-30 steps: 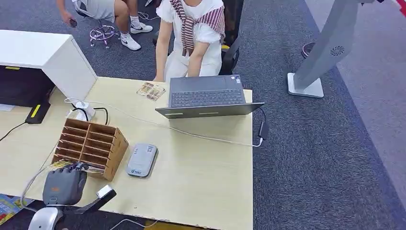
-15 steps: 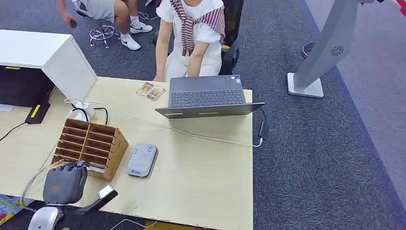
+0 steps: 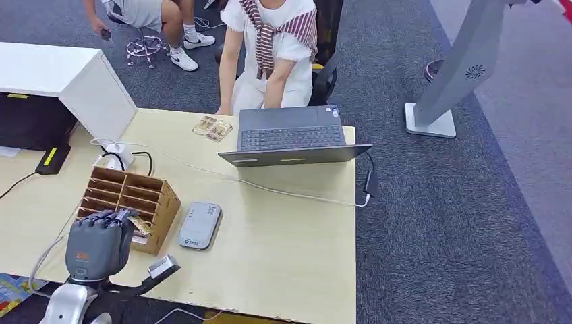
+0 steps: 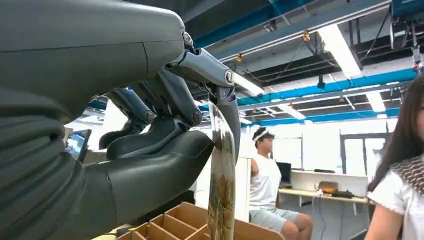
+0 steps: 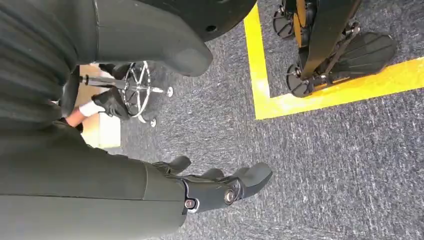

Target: Pass the card to the sensor for recognition and then transmit it.

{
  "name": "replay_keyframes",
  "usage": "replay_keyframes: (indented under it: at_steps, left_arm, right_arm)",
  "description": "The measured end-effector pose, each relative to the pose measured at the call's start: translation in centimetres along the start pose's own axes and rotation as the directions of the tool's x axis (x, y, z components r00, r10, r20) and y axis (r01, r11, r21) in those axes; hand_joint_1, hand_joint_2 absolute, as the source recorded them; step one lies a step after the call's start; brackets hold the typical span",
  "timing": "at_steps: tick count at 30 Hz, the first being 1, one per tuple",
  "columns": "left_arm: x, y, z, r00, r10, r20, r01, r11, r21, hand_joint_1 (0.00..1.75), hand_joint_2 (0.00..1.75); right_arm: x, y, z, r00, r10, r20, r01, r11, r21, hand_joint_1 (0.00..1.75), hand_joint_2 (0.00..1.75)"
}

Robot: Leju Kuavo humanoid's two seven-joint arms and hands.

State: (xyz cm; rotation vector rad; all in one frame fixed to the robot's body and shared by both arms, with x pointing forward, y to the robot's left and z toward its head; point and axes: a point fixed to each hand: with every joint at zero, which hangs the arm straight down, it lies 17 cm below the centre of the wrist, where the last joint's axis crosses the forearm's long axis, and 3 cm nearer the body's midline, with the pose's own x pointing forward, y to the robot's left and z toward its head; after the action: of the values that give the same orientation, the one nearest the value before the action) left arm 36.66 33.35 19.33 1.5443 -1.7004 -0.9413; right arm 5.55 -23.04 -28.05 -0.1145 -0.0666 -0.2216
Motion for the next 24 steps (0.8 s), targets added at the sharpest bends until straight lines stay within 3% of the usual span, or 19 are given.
replay_keyframes:
  at_steps: [10, 19, 24]
  left_arm:
    - [2.8, 2.0, -1.9, 0.998, 0.047, 0.049, -0.050, 0.997, 0.052, 1.75, 1.75]
    - [1.4, 2.4, -9.0, 1.000, -0.011, 0.029, 0.007, 0.991, 0.135, 1.75, 1.75]
    - [-0.1, 0.7, -16.6, 0.994, -0.112, 0.015, 0.109, 0.984, 0.138, 1.75, 1.75]
  right_arm:
    - [0.1, -0.1, 0.0, 1.000, 0.008, 0.006, -0.008, 1.000, -0.003, 0.00, 1.75]
    - [0.7, -0.1, 0.0, 0.997, 0.071, 0.019, -0.071, 0.997, 0.002, 0.00, 1.75]
    - [1.6, 0.2, 0.0, 0.992, 0.122, 0.041, -0.122, 0.992, 0.014, 0.00, 1.75]
